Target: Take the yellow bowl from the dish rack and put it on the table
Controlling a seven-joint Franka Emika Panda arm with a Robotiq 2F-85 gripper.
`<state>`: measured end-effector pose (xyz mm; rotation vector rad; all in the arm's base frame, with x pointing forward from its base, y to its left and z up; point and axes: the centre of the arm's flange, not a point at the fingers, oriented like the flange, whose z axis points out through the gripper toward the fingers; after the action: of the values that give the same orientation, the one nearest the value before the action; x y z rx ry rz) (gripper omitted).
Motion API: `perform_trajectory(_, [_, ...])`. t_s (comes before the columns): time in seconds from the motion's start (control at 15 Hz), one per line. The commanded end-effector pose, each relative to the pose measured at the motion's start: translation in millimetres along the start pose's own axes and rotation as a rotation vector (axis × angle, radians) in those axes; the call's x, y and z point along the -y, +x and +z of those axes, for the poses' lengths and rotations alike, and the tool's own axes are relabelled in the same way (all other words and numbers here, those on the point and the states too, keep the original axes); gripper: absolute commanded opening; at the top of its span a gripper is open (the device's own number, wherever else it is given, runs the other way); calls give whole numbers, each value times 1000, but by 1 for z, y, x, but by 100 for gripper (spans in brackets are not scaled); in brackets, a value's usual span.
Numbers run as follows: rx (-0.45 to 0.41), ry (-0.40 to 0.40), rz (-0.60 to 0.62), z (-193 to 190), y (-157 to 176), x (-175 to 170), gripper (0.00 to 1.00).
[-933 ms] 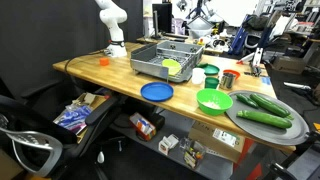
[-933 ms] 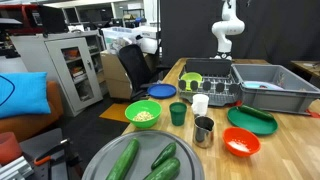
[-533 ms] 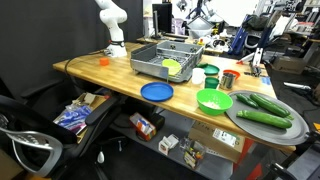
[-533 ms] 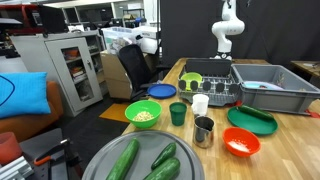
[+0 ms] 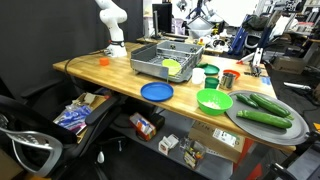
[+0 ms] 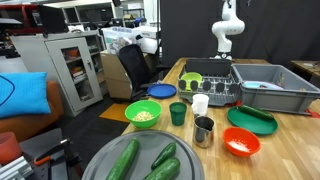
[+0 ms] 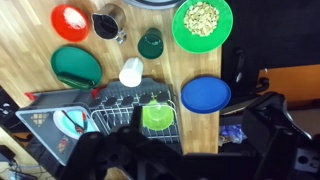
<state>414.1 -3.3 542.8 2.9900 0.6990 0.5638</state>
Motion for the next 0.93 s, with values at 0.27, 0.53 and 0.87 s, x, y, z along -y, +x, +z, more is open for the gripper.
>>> perform_trajectory(0.27, [11,2,-42,9,13,-3,100])
perform_trajectory(0.53, [10,2,-42,9,13,-3,100])
perform_trajectory(0.87, [19,-45,-111,30,58,4,100])
